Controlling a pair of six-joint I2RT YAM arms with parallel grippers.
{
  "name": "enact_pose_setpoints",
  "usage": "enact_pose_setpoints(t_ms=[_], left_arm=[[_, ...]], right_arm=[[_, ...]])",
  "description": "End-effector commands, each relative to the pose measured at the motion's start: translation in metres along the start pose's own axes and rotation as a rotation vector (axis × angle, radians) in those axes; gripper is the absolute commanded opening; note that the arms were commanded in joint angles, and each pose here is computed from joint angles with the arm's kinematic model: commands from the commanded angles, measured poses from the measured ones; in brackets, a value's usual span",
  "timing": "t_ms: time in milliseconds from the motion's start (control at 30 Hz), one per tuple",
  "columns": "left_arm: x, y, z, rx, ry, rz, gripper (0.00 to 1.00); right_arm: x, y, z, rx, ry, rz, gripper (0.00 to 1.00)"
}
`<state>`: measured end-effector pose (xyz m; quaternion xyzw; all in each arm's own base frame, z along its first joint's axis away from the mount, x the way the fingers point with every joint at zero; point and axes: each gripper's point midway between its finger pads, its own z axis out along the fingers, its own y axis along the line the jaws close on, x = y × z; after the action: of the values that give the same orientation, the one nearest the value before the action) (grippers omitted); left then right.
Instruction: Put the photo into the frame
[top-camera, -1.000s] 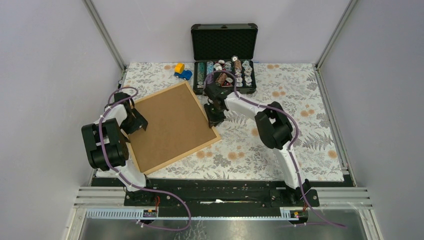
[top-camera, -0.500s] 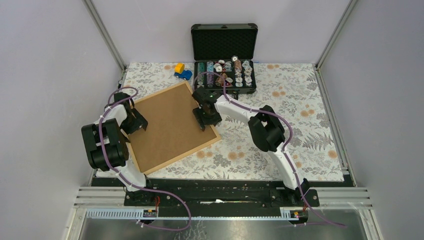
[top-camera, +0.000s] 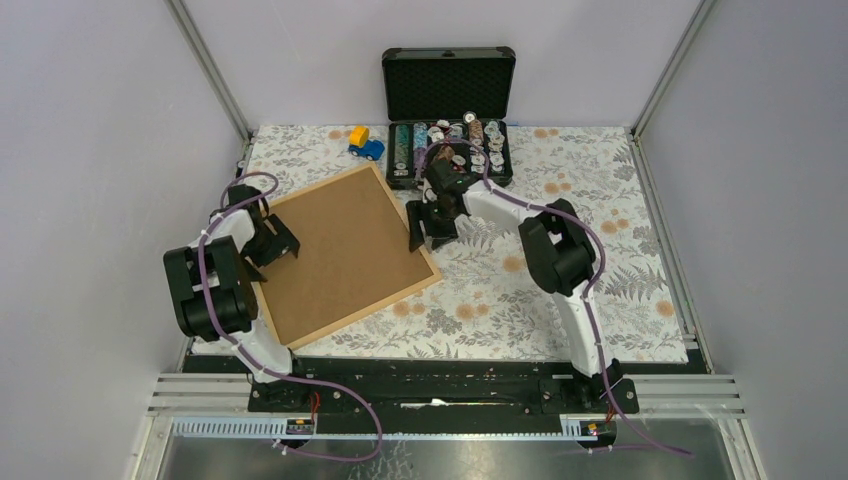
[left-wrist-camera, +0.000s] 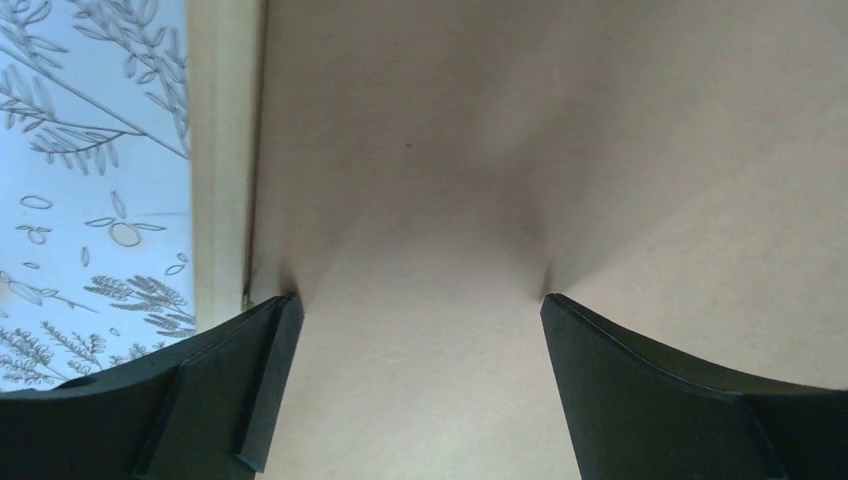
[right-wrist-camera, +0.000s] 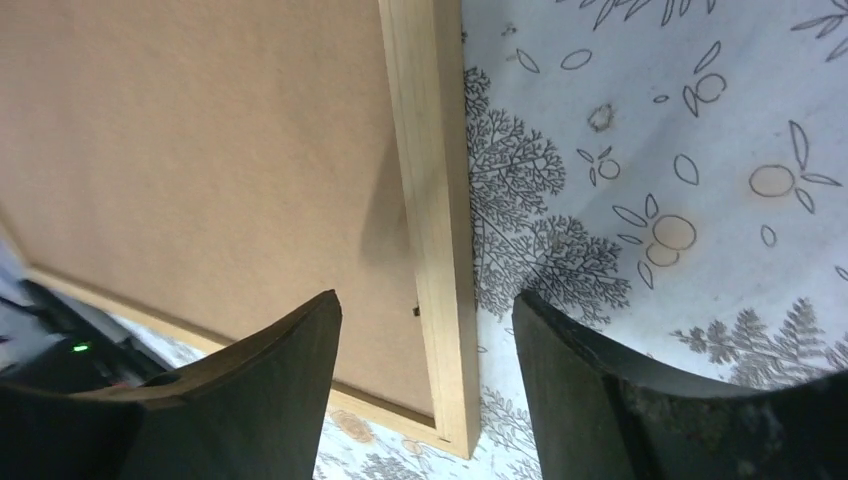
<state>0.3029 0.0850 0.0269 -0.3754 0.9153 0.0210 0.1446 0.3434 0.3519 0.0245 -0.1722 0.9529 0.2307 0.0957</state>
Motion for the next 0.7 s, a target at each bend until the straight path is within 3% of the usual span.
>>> enact_pose_setpoints(t_ms=[0,133,267,400,500,667], left_arm=[[0.0,-0.037,0.005,0.201,0.015,0.036,0.99],[-0.01,-0.044,0.0,0.234,-0.006,0.069,0.99],[-0.015,-0.045,0.002,0.232,-0.014,0.078,0.99],[-0.014,-0.043,0.004,0.232,-0.009,0.079,0.99],[-0.013,-0.043,0.003,0.234,-0.012,0.082,0.99],[-0.03,-0.042,-0.025,0.236,-0.101,0.077,0.99]], right_arm=[[0.007,0.042,0.004,-0.263,0.021,0.044,0.7],[0.032,0.09,-0.003,-0.44,0.045,0.122,0.57],[0.05,0.113,-0.016,-0.459,0.012,0.133,0.55],[0.043,0.071,-0.011,-0.253,-0.043,0.114,0.56],[0.048,0.037,-0.013,-0.114,0.013,0.082,0.54],[0.064,0.032,-0.019,-0.113,0.08,0.051,0.46]])
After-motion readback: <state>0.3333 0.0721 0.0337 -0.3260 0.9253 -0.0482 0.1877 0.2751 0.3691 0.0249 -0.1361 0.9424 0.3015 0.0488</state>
